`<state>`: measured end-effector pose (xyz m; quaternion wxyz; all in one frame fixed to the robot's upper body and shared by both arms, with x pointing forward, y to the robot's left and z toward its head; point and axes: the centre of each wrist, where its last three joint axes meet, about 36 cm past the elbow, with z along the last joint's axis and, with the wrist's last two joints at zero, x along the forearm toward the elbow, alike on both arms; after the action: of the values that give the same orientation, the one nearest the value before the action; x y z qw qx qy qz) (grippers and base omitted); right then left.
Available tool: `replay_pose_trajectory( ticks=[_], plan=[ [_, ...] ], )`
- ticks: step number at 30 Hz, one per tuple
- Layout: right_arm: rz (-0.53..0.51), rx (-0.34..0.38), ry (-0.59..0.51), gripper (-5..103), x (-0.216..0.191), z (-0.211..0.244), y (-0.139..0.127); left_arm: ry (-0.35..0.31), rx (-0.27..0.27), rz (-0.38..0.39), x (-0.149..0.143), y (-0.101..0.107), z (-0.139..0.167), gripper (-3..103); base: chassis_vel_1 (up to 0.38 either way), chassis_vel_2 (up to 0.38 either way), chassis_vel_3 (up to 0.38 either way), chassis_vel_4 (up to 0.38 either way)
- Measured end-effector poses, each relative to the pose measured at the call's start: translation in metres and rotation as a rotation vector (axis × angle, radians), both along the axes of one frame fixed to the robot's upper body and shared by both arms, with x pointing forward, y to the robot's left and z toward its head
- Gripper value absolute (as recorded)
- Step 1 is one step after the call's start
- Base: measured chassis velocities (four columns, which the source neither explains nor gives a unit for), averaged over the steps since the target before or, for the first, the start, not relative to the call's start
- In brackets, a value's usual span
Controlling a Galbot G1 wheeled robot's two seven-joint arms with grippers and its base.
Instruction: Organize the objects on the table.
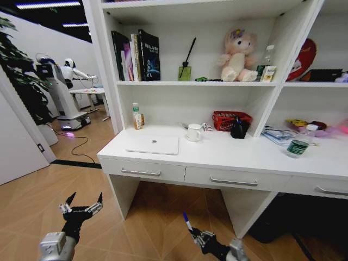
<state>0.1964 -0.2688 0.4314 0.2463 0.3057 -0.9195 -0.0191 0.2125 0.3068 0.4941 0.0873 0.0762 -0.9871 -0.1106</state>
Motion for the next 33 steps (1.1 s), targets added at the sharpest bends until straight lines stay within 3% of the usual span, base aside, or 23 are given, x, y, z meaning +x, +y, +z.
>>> replay_pose_trajectory(
  ticks=[5, 8, 11, 17, 20, 21, 25, 33],
  plan=[
    [0.020, 0.036, -0.073, 10, -0.034, 0.046, 0.025, 0.000, 0.000, 0.000, 0.000, 0.000, 0.000, 100, 0.000, 0.000, 0.000, 0.000],
    [0.012, 0.012, -0.103, 10, -0.042, 0.055, 0.033, 0.000, 0.000, 0.000, 0.000, 0.000, 0.000, 100, 0.000, 0.000, 0.000, 0.000],
    [-0.012, -0.011, -0.120, 10, -0.042, 0.055, 0.034, 0.000, 0.000, 0.000, 0.000, 0.000, 0.000, 100, 0.000, 0.000, 0.000, 0.000],
    [-0.082, -0.064, -0.255, 10, -0.027, 0.060, 0.020, 0.000, 0.000, 0.000, 0.000, 0.000, 0.000, 100, 0.000, 0.000, 0.000, 0.000],
    [-0.164, -0.093, -0.415, 10, -0.007, 0.069, 0.006, 0.000, 0.000, 0.000, 0.000, 0.000, 0.000, 100, 0.000, 0.000, 0.000, 0.000],
    [-0.164, -0.093, -0.415, 10, -0.007, 0.069, 0.006, 0.000, 0.000, 0.000, 0.000, 0.000, 0.000, 100, 0.000, 0.000, 0.000, 0.000],
    [-0.329, -0.031, -0.447, 10, 0.013, 0.081, -0.005, 0.000, 0.000, 0.000, 0.000, 0.000, 0.000, 100, 0.000, 0.000, 0.000, 0.000],
    [-0.481, -0.002, -0.457, 10, 0.024, 0.090, -0.017, 0.000, 0.000, 0.000, 0.000, 0.000, 0.000, 100, 0.000, 0.000, 0.000, 0.000]
  ],
)
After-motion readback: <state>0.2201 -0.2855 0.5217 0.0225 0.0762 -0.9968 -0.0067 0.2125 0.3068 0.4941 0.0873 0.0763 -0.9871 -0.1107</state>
